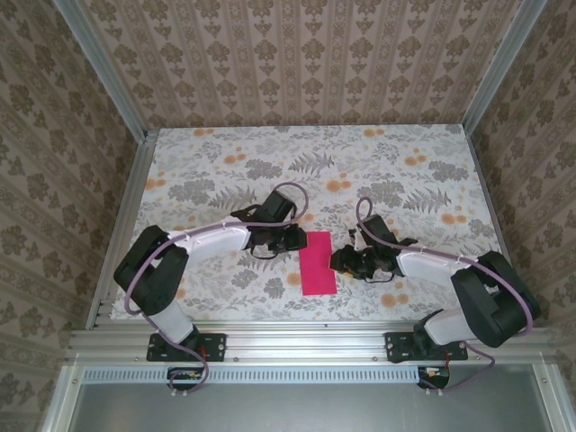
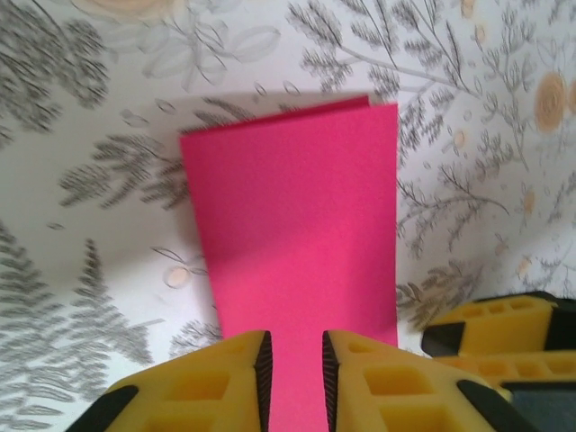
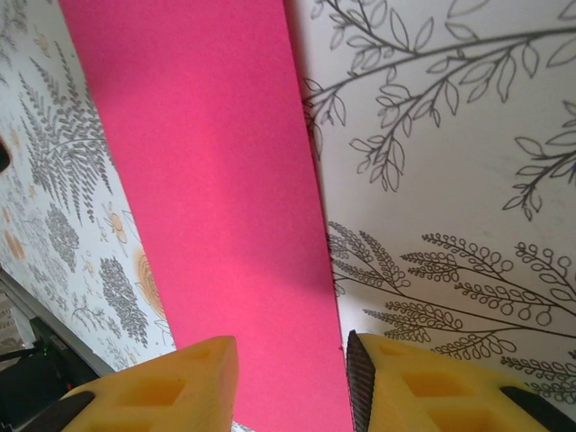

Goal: Fold a paper plane with a square sheet of paper (pick it up from the middle)
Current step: Third fold the triangle at the center of the table.

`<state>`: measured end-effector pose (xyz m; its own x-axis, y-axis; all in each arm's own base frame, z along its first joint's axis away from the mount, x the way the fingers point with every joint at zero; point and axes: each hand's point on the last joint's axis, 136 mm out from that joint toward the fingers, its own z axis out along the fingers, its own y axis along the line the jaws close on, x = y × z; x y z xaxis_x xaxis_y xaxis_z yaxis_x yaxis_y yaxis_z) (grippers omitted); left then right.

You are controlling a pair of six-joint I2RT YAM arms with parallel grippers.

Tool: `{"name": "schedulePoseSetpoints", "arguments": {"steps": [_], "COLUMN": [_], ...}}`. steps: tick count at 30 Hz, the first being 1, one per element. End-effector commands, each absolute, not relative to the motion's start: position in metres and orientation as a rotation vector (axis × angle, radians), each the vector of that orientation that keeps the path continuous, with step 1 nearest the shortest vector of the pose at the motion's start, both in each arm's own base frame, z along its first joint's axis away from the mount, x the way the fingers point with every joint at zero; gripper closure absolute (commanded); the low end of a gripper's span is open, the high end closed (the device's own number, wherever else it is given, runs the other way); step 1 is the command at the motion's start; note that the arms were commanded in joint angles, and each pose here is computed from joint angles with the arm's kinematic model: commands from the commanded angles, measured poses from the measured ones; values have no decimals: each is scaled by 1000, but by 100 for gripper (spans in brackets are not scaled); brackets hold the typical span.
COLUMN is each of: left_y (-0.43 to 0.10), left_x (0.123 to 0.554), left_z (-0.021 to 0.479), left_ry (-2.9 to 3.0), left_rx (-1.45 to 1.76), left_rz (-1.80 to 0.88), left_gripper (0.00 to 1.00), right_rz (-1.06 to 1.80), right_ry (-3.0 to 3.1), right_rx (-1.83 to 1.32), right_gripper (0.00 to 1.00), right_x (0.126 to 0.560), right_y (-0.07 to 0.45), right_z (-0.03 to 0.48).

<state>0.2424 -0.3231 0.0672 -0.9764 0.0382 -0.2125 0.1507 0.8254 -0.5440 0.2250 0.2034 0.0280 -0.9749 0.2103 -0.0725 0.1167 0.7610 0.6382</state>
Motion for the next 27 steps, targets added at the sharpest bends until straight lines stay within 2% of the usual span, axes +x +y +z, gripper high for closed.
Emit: {"name": "schedulePoseSetpoints", "arguments": {"steps": [1,9,27], "left_y": [-333,-340,-329], "left_x": [243,246,239], "left_z": [60,32,21], "left_ry": [2837,2907,2919], "left_rx": [199,195,186], "left_rz": [-876,-839,-819], "left_gripper": [78,86,85], "right_rz": [1036,1037,1154], "right_ry": [2846,2882,2865], "right_rx": [255,259,260], "right_gripper": [61,61,61], "right_x": [215,204,199], "right_y": [206,205,223], "right_z": [22,16,20]}}
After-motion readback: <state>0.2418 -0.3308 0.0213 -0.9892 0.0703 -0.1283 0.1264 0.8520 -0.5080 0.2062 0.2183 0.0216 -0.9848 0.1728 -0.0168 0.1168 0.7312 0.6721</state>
